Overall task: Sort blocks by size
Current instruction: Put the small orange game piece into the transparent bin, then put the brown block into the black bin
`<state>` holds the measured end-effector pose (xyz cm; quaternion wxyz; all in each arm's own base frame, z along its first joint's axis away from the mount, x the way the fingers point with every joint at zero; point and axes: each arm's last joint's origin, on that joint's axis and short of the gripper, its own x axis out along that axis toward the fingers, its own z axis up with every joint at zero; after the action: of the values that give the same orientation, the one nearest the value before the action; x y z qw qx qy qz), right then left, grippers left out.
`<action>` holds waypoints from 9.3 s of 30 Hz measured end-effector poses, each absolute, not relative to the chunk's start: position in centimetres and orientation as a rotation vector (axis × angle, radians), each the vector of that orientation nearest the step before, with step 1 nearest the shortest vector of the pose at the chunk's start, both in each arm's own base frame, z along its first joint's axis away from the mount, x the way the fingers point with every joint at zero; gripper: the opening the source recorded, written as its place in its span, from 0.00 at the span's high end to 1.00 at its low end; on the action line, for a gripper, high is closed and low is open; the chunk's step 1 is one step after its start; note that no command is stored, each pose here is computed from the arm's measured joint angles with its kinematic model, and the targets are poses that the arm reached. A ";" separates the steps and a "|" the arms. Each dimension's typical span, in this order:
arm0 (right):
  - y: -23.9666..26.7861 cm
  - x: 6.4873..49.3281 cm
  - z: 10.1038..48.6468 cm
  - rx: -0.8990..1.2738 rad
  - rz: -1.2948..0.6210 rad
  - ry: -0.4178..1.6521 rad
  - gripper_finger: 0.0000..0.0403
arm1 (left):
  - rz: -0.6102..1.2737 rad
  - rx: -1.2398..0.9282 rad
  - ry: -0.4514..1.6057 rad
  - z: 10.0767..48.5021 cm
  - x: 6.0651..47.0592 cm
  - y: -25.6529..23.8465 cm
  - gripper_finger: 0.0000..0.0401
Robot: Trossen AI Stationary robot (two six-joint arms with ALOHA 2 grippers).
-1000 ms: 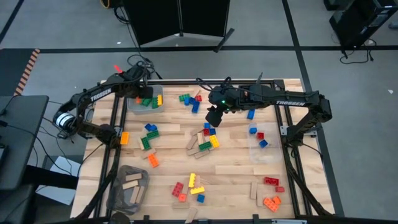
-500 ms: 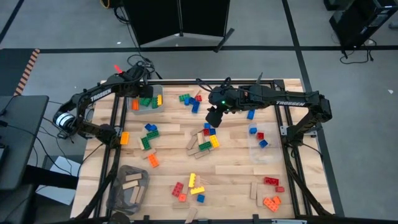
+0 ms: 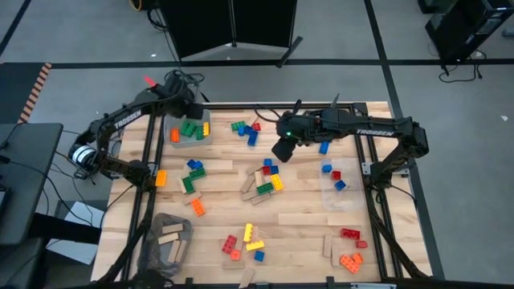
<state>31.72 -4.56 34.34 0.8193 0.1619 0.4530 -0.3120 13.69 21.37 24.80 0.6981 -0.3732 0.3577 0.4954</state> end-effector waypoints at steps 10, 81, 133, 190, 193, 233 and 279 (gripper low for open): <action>-3.1 29.2 33.5 0.475 -0.914 1.125 0.53 | 0.836 -0.734 0.637 26.6 16.1 21.6 0.63; -29.3 23.5 15.5 0.949 -1.148 1.248 0.20 | 0.783 -0.530 0.444 28.5 18.5 21.8 0.63; -25.0 26.5 15.6 0.680 -0.848 1.495 0.36 | 0.783 -0.534 0.453 28.4 18.5 21.8 0.63; -24.4 27.2 14.3 0.868 -0.855 1.465 0.74 | 0.783 -0.557 0.510 28.0 18.3 21.5 0.63; -23.5 27.1 15.0 0.893 -0.828 1.495 0.74 | 0.783 -0.563 0.522 27.9 18.2 21.5 0.63; 0.7 21.8 24.7 1.170 -1.168 1.194 0.73 | 0.605 -0.456 0.621 27.5 19.2 20.1 0.63; 3.1 15.4 21.2 1.125 -0.882 1.124 0.55 | 0.289 -0.189 0.679 26.5 29.2 -0.3 0.66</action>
<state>15.43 3.06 21.24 0.6141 0.4882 0.4878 -0.3828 29.23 -0.34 26.47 0.9284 -0.0921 0.3313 0.1408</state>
